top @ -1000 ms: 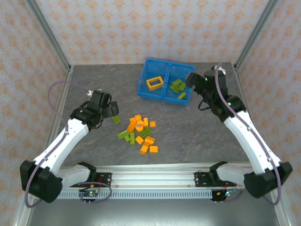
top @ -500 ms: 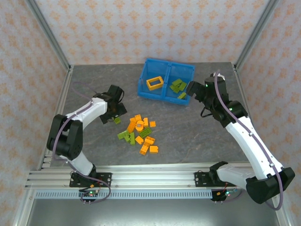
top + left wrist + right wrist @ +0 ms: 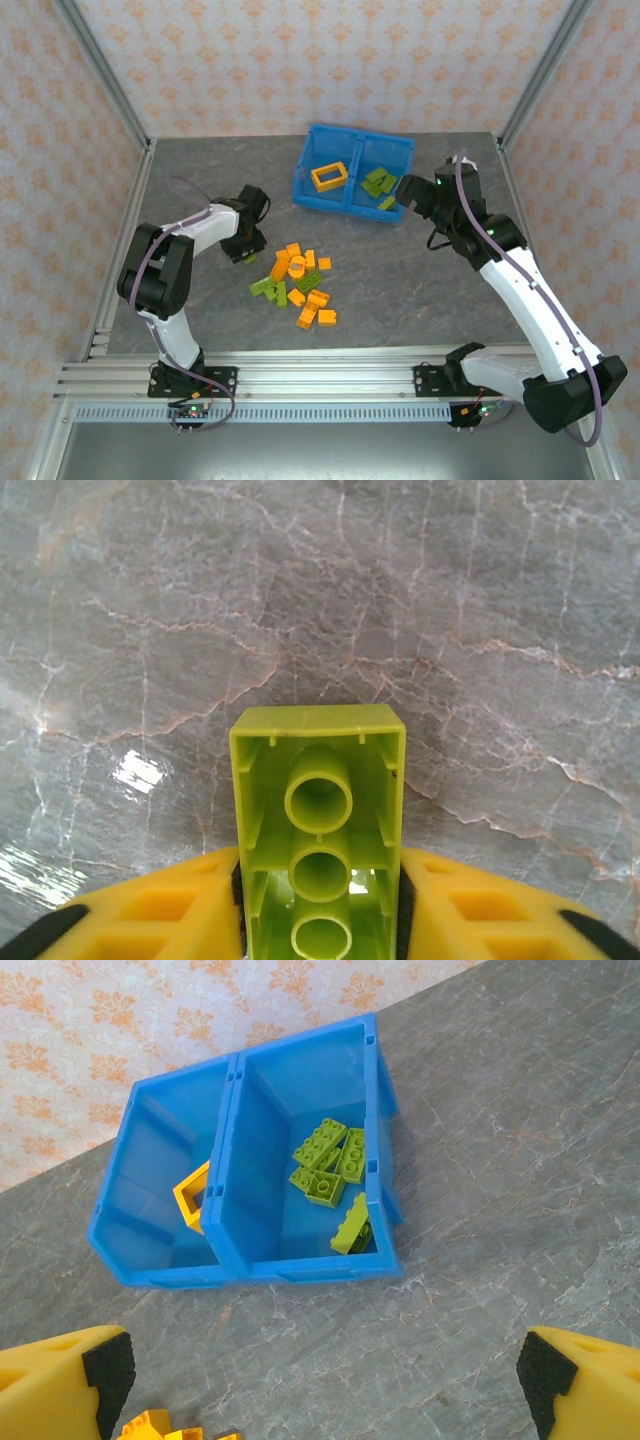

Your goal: Sort the legos into containers by color

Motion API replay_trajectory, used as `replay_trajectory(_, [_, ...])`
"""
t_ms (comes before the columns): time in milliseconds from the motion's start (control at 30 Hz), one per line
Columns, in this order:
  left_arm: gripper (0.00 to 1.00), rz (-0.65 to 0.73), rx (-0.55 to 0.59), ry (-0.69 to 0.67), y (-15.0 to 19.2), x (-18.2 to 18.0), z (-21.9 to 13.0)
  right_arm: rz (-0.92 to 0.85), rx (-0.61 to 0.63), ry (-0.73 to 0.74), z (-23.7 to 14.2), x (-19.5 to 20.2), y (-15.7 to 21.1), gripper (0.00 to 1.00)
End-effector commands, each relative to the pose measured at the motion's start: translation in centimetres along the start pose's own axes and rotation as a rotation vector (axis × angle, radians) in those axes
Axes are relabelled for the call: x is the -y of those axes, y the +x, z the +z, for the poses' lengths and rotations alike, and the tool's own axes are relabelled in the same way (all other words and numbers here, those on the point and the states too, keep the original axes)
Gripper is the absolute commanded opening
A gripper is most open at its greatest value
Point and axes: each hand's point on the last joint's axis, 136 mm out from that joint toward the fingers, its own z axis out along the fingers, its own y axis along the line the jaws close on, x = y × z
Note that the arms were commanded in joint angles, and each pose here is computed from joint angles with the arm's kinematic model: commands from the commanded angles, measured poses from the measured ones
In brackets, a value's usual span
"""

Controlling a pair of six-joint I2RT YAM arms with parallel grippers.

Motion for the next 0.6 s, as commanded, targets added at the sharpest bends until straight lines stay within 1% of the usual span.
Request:
replay_trajectory(0, [0.34, -0.012, 0.022, 0.012, -0.6, -0.3, -1.0, -0.009, -0.002, -0.002, -0.8, 0.0, -0.2, 0.99])
replay_trajectory(67, [0.30, -0.003, 0.030, 0.034, -1.0, 0.0, -2.3, -0.005, 0.002, -0.004, -0.9, -0.1, -0.4, 0.99])
replay_trajectory(167, [0.29, 0.014, 0.059, 0.089, -1.8, 0.7, -5.4, 0.007, 0.003, -0.016, -1.1, -0.3, -0.6, 0.99])
replay_trajectory(300, [0.27, 0.051, 0.163, 0.244, -3.3, 3.4, -12.3, 0.020, 0.008, -0.031, -1.2, -0.7, -0.9, 0.99])
replay_trajectory(400, [0.27, 0.133, 0.271, 0.398, -3.8, 7.3, -18.6, 0.027, 0.014, -0.038, -1.4, -0.8, -1.1, 0.99])
replay_trajectory(467, [0.27, 0.204, 0.324, 0.481, -3.3, 10.4, -22.1, 0.030, 0.017, -0.050, -1.7, -1.1, -1.3, 1.00])
replay_trajectory(567, [0.27, 0.303, 0.373, 0.580, -2.0, 15.6, -25.6, 0.038, 0.026, -0.061, -2.1, -1.1, -1.5, 0.99])
